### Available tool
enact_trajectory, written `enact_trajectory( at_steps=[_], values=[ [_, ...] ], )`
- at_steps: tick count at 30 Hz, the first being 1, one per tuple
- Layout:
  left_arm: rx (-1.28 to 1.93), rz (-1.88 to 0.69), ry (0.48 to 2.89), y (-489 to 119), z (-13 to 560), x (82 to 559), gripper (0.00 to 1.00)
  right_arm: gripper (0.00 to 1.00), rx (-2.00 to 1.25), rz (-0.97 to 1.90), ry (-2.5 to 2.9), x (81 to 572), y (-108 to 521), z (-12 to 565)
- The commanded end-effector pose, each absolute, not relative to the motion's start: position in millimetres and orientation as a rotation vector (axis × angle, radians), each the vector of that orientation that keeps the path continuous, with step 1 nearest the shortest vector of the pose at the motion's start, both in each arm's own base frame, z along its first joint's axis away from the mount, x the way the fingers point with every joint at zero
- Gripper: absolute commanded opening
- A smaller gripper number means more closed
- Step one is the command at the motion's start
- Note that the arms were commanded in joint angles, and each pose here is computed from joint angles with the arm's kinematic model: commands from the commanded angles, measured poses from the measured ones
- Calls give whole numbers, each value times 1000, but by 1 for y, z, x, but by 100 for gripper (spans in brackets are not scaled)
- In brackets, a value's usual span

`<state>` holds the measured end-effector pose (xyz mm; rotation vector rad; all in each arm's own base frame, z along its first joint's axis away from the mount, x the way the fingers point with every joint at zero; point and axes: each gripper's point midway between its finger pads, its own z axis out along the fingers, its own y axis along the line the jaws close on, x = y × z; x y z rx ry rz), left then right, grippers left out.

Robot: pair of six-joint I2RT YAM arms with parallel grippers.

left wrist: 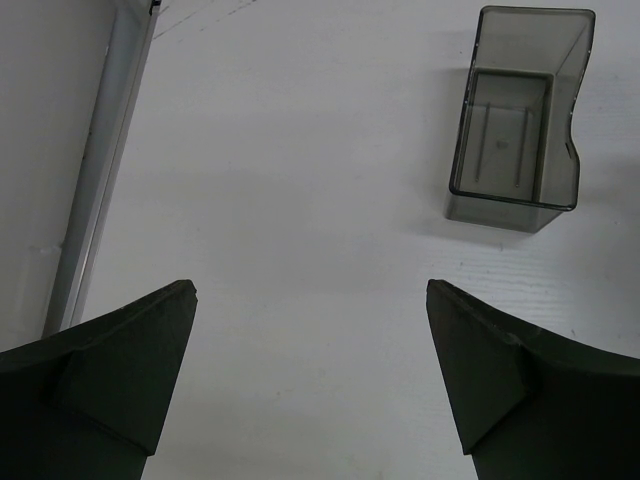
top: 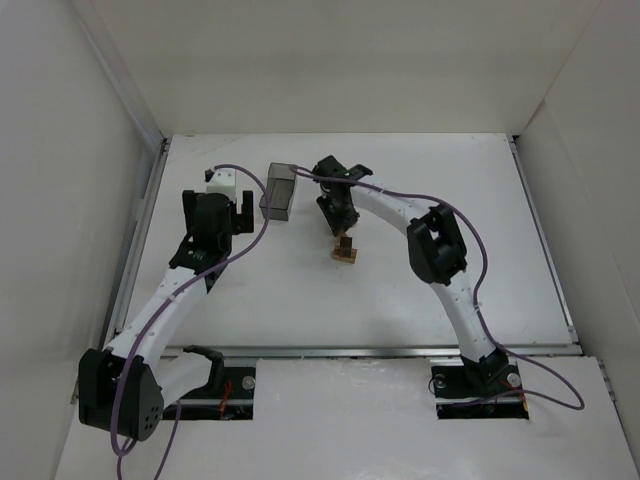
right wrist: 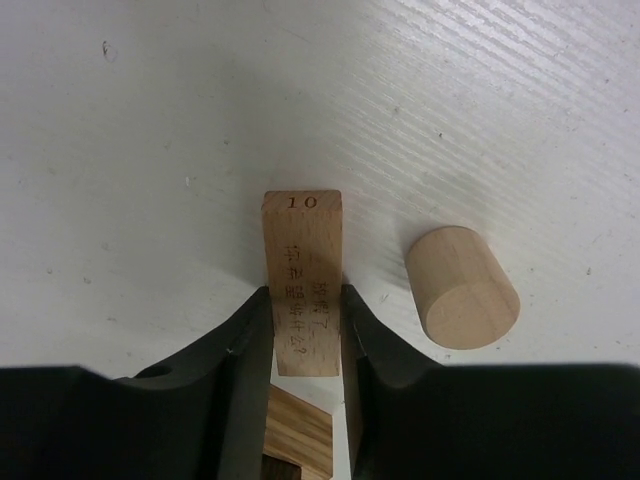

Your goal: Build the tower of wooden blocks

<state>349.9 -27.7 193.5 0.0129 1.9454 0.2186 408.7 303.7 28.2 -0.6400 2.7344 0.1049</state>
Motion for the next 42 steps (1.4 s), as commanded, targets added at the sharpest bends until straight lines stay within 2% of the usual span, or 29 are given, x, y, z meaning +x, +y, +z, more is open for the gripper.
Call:
enact_trajectory(
  at_steps=[1, 3, 5, 10, 12, 18, 24, 27, 31, 42],
  values=[
    [-4, 204, 1894, -26, 207, 349, 99, 9, -681, 105, 2707, 412, 312, 33],
    [4, 194, 1895, -28, 207, 349, 99, 8, -670, 82, 2646, 426, 314, 46],
    [4, 194, 1895, -28, 207, 349, 99, 1, -701, 6, 2571, 441, 308, 63],
    [-2, 189, 1878, -28, 213, 348, 99, 0, -738, -58, 2347, 471, 306, 130],
    [-4, 186, 1869, -27, 216, 347, 99, 0, -760, -76, 2293, 475, 298, 154],
    [-7, 183, 1861, -27, 220, 344, 99, 0, -952, -153, 2230, 445, 267, 186],
    [-10, 180, 1851, -26, 224, 341, 99, 2, -1224, -54, 2216, 394, 253, 186],
    [-12, 178, 1842, -25, 227, 340, 99, 3, -1353, 74, 2209, 361, 268, 174],
    [-10, 180, 1851, -25, 225, 339, 99, 5, -1493, 92, 2158, 334, 284, 155],
    [-10, 180, 1851, -24, 227, 335, 99, 5, -1668, 74, 2075, 322, 306, 152]
  ],
)
